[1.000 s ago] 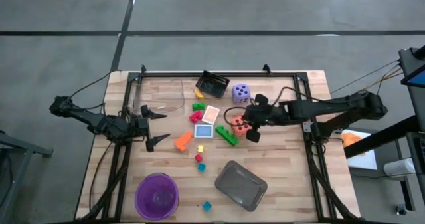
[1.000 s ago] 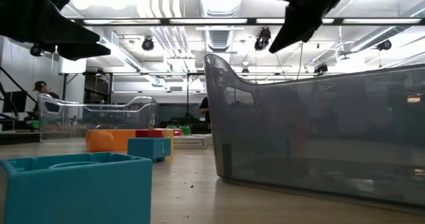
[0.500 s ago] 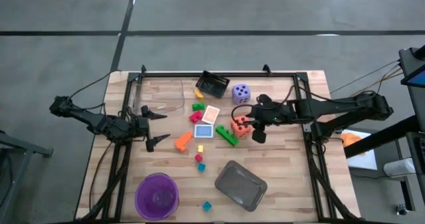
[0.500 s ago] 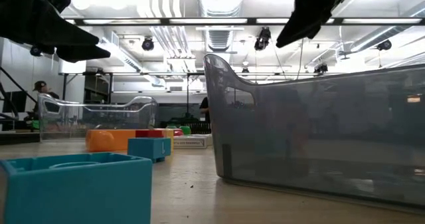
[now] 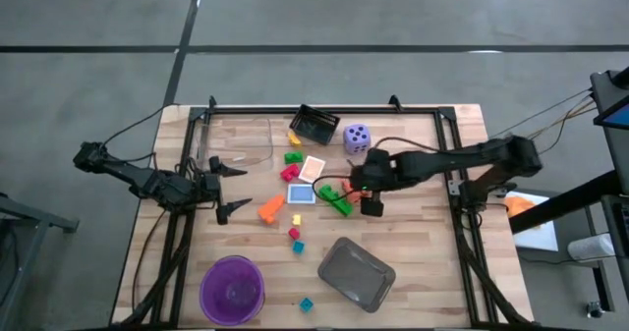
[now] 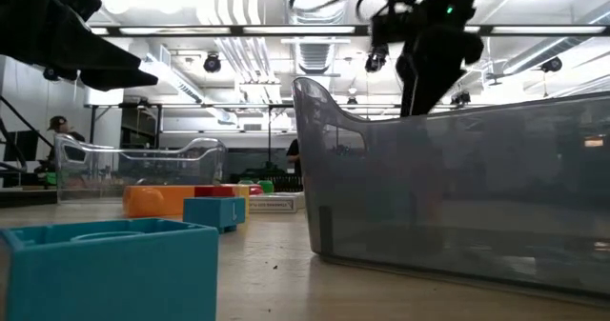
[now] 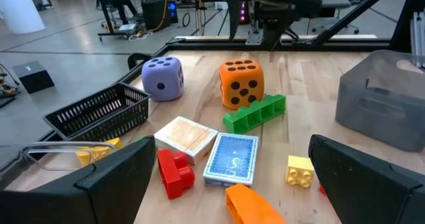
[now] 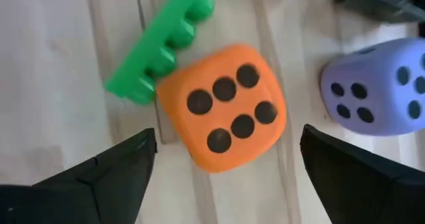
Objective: Pick & Place Toys
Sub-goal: Put the orange die into the gray bin
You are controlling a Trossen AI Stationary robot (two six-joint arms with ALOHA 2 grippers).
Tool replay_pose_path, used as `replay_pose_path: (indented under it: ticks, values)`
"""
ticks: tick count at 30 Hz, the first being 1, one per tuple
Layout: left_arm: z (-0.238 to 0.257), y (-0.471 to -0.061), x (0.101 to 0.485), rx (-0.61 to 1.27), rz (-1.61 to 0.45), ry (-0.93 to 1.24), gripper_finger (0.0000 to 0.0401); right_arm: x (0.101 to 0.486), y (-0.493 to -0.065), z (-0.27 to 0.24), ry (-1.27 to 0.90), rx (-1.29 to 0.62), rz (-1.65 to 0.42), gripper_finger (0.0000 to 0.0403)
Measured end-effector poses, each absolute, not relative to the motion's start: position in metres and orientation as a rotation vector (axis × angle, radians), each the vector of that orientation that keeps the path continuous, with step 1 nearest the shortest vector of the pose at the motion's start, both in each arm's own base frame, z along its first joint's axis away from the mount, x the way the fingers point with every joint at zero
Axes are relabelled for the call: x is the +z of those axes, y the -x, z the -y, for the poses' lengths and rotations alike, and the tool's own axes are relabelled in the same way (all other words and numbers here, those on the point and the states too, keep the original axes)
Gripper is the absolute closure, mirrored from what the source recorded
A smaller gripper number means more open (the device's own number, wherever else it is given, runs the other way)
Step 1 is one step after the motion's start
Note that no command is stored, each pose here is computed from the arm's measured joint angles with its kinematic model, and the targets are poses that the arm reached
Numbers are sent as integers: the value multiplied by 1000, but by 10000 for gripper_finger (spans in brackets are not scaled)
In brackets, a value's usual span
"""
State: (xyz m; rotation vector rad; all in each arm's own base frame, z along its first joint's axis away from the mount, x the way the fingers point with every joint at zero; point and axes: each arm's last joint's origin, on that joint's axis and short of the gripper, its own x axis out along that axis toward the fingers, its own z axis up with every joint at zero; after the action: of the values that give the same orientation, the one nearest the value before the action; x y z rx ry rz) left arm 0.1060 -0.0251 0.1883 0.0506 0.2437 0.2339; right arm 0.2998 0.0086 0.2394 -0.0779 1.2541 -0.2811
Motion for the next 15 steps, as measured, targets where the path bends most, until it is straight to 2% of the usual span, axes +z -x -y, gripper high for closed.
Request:
replay_pose_path:
  ticks: [6,15]
  values:
    - [25,-106,188,234,-247,-49,3,213,-318,-10,136,-255,-1357,50]
    - [25,-105,186,237,-267,-50,3,166,-333,-13,293,-342,-1485,50]
